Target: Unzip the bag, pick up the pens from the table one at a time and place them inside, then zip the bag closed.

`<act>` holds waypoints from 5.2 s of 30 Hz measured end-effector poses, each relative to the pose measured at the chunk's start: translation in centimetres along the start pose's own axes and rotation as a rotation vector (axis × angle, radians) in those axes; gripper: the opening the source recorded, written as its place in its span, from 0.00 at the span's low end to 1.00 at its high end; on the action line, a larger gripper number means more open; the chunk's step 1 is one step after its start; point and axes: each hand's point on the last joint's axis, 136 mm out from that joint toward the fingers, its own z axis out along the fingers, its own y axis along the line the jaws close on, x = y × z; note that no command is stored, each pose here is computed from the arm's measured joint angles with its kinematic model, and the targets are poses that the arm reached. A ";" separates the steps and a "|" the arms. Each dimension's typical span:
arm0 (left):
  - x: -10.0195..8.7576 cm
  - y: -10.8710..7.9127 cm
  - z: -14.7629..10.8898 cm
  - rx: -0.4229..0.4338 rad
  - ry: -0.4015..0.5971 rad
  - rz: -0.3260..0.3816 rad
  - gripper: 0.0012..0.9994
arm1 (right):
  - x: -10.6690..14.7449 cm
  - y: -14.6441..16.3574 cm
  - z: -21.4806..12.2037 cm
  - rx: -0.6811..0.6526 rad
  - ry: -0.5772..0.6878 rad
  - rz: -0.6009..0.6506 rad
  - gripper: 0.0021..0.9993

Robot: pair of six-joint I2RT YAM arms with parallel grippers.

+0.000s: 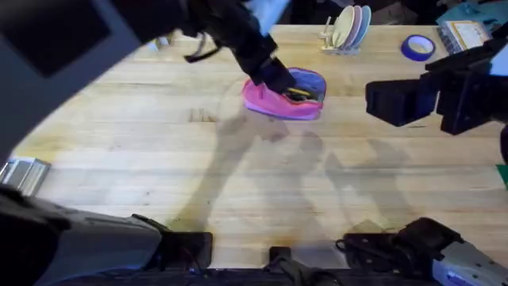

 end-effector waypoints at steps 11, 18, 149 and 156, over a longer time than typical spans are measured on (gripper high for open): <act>2.4 -0.2 -3.6 0.053 0.015 0.006 1.00 | 0.0 0.0 0.0 0.000 0.000 0.000 1.00; 5.5 1.7 -5.8 0.111 -0.010 -0.060 1.00 | 0.0 0.0 0.0 0.000 0.000 0.000 1.00; 11.9 5.5 -3.6 0.303 -0.300 0.320 1.00 | 0.4 17.3 20.7 -0.020 0.088 0.537 1.00; 11.9 5.5 -3.6 0.303 -0.300 0.320 1.00 | 0.5 16.4 23.1 0.011 0.076 0.567 1.00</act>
